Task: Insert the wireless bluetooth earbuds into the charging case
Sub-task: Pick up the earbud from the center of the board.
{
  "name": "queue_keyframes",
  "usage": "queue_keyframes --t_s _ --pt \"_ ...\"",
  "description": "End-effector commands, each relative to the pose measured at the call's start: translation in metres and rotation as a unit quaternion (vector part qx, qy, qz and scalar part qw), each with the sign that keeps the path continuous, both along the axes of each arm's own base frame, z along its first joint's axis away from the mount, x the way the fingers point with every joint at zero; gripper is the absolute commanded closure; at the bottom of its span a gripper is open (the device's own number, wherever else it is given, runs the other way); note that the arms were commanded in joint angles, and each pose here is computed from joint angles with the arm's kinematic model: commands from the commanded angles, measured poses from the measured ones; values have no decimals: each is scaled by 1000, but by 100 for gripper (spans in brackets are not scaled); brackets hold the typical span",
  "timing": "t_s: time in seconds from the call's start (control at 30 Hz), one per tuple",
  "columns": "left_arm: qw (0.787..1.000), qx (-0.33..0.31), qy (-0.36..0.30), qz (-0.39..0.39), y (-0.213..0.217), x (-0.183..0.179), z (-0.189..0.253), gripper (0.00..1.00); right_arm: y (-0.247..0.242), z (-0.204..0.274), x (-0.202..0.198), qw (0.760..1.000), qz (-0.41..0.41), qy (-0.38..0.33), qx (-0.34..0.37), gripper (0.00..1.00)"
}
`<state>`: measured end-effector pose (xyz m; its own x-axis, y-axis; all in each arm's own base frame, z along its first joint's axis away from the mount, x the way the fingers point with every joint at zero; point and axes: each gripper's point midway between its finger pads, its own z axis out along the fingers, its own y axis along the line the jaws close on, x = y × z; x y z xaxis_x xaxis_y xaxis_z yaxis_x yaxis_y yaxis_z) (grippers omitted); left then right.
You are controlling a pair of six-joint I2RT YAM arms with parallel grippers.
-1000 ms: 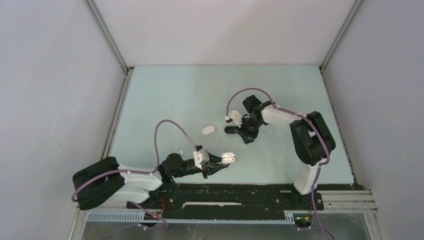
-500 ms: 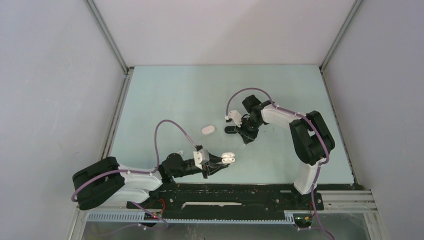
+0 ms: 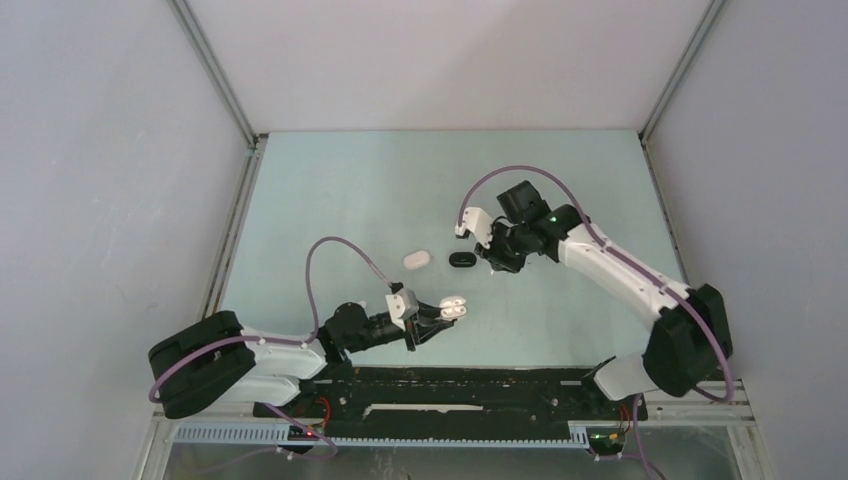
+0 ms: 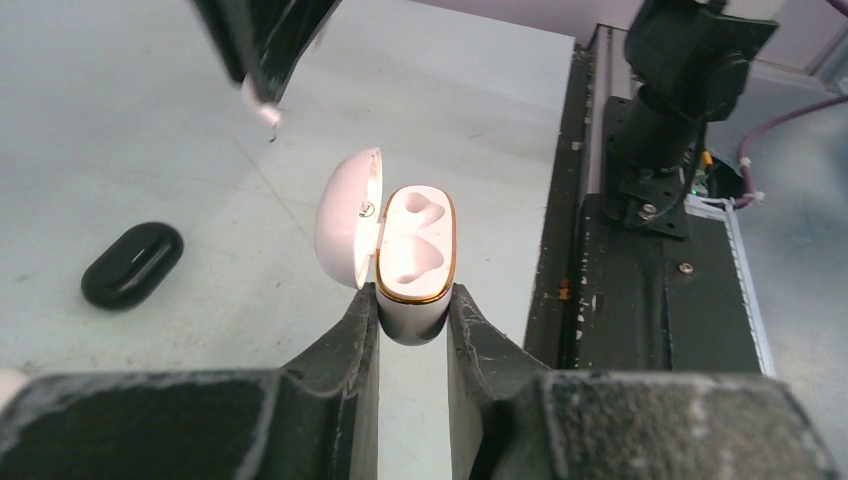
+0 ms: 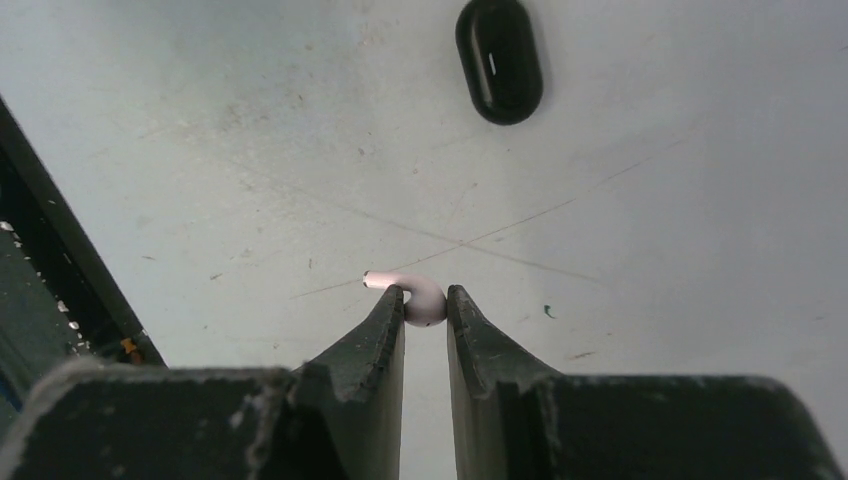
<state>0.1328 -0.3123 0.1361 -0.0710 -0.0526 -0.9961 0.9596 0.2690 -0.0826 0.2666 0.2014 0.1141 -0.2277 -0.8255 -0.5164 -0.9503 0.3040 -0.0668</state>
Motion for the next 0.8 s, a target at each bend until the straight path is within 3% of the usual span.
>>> queue_keyframes --t_s 0.0,0.27,0.4,0.53,0.77 --pt "999 -29 17 38 -1 22 15 100 4 40 -3 996 23 -81 2 100" --pt "997 -36 17 59 6 32 17 100 11 99 16 958 93 -266 -55 100" --pt "997 -34 19 65 7 34 15 100 15 109 21 963 99 -238 -79 100" --pt "997 -35 25 68 6 35 14 100 23 129 15 947 139 -275 -88 100" --pt "997 -53 20 61 6 32 25 100 47 164 -22 922 184 -341 -22 100"
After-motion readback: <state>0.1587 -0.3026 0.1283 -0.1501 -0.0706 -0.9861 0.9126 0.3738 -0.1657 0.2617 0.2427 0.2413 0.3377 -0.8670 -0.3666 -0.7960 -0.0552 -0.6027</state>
